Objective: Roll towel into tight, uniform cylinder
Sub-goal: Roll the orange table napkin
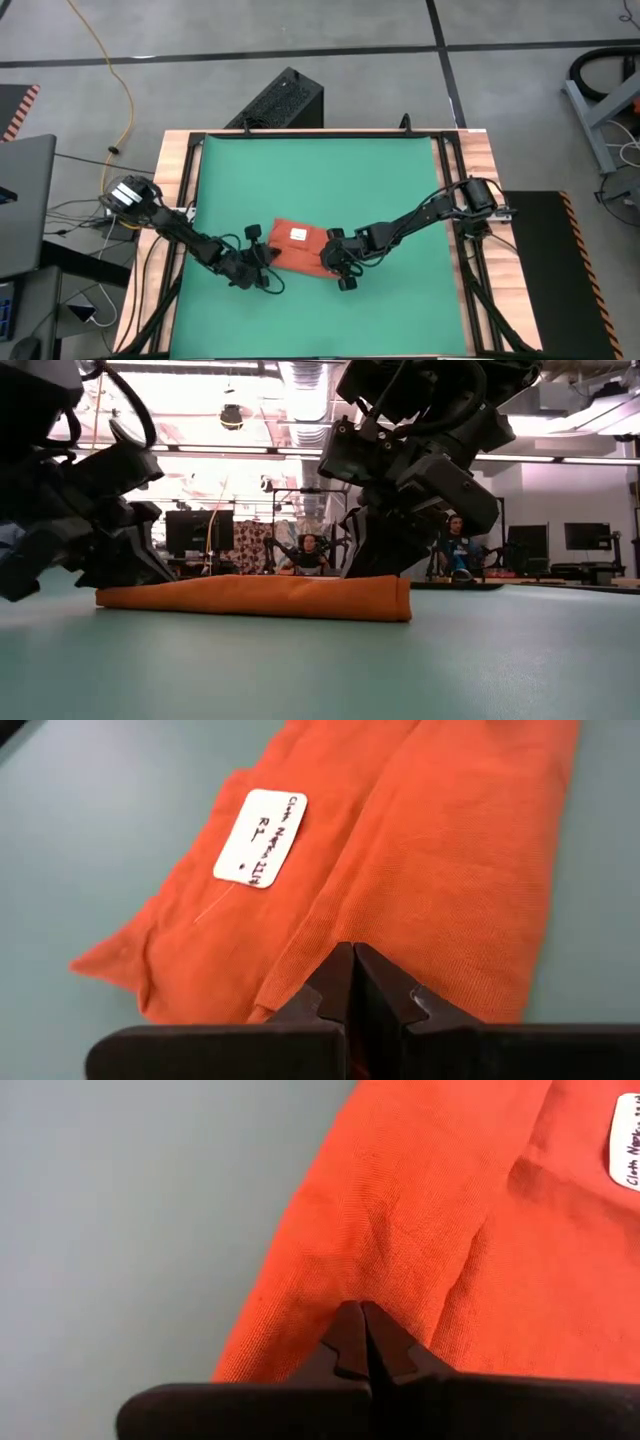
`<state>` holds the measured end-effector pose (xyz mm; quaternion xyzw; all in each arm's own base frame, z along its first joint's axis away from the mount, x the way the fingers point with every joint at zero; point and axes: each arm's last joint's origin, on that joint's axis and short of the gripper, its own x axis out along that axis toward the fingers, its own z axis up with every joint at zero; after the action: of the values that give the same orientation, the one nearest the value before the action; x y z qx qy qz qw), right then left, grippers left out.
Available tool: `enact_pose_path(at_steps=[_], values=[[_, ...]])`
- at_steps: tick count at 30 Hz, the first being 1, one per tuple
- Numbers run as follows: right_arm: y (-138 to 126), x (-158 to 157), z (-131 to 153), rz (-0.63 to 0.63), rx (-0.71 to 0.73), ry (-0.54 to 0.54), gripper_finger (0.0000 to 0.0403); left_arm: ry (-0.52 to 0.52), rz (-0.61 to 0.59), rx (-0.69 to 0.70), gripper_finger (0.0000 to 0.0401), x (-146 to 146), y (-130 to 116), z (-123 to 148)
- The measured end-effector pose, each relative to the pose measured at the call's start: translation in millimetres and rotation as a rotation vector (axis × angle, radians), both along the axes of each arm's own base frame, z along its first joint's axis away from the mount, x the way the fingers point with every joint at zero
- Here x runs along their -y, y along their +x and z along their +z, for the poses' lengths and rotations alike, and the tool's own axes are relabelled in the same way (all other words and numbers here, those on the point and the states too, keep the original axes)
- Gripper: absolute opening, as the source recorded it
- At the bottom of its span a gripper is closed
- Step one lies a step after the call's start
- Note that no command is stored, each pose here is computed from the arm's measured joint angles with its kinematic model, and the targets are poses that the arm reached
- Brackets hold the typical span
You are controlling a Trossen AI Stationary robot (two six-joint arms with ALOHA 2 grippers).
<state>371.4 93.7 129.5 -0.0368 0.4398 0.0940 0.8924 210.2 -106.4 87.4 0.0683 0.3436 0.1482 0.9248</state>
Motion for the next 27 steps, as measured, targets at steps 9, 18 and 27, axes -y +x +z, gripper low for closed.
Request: enact_pose_path(at_steps=[9, 18, 27], values=[[-18.1, -5.0, 66.7, -0.048, 0.174, -0.109, 0.0, -0.038, 0.048, -0.036, 0.0, 1.4, -3.8, -3.6], [-95.5, -29.9, 121.2, 0.005, 0.366, -0.123, 0.0007, -0.051, 0.04, -0.047, 0.0, 1.8, -4.6, -4.5], [-132.7, -49.9, 52.9, -0.139, 0.627, -0.083, 0.0078, -0.062, 0.05, -0.004, 0.0, 2.2, -1.9, -2.7]])
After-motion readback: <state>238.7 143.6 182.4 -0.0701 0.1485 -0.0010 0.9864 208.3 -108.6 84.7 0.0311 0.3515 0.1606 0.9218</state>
